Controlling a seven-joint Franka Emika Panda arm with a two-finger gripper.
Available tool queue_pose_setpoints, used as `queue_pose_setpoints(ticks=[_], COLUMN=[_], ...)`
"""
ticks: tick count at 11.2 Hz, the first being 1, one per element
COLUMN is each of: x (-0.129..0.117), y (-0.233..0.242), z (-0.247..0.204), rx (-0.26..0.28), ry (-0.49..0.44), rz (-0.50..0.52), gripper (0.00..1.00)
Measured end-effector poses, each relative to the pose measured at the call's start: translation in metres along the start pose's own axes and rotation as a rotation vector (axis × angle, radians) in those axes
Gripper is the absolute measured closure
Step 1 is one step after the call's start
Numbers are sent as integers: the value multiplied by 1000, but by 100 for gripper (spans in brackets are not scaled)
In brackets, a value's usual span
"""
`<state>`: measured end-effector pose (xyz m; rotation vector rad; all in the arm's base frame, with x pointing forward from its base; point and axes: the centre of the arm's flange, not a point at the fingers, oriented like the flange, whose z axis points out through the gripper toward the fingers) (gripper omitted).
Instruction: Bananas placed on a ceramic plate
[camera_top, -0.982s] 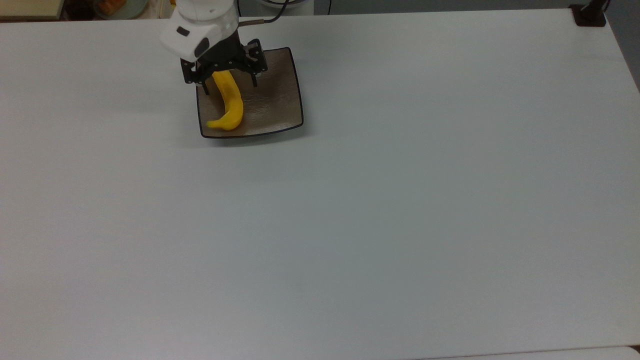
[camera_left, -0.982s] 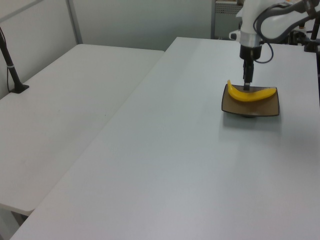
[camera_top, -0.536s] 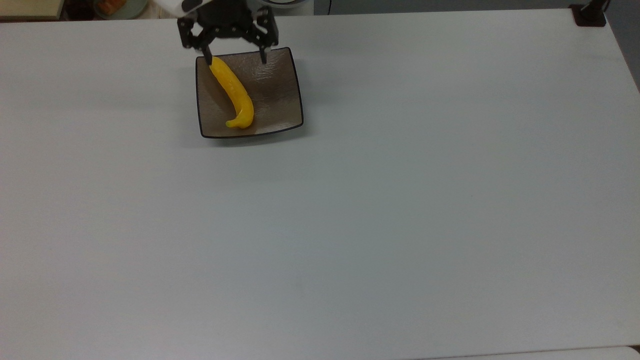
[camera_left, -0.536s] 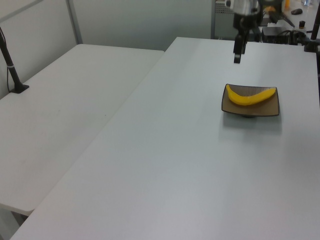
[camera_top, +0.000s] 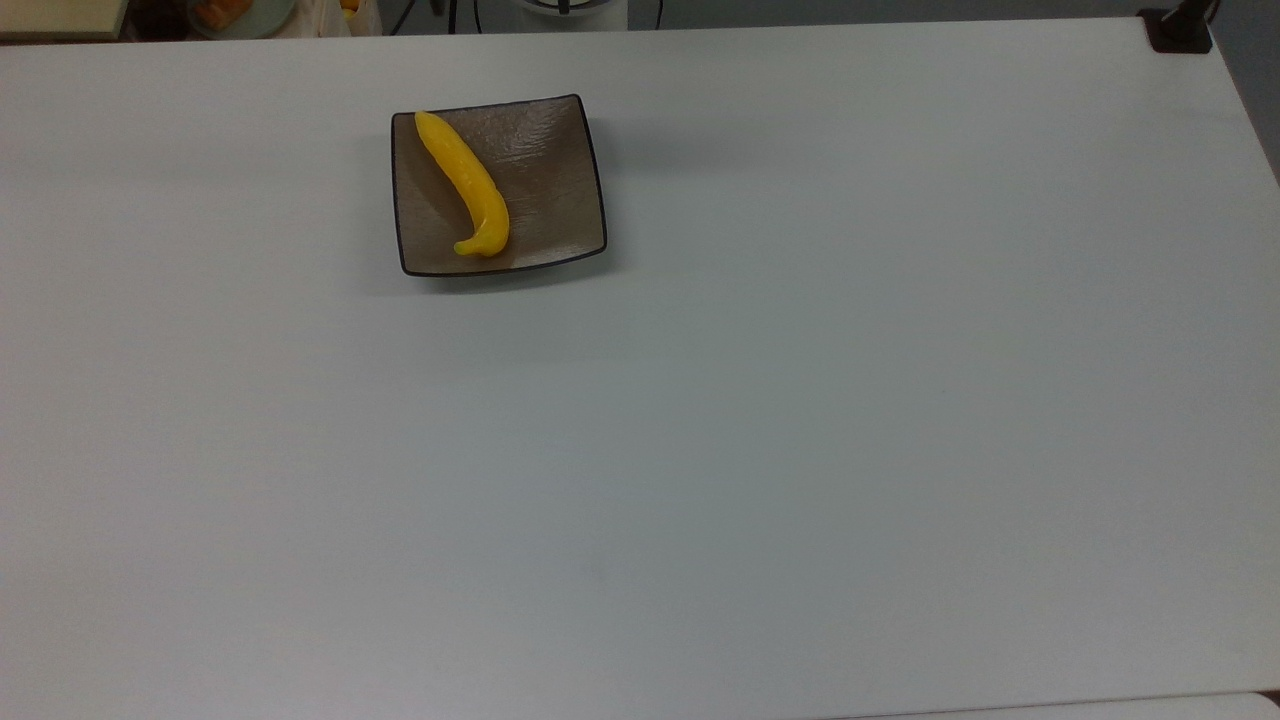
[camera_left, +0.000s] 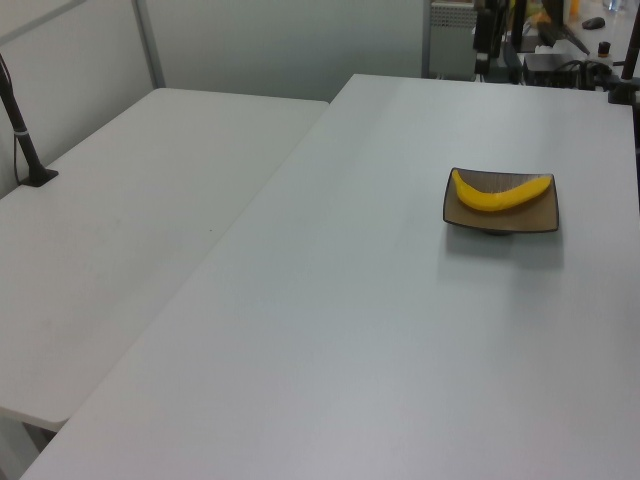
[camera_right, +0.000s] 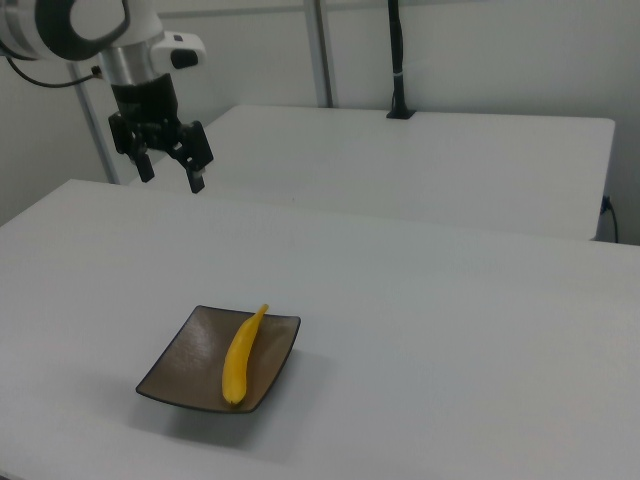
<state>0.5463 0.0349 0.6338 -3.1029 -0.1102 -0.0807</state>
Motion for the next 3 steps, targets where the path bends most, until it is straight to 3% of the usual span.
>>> queue_pose_setpoints(ticks=[3], x=[-4], y=[-4], z=[-7], rx=[2], ry=[17], rz=[-32], gripper=[0])
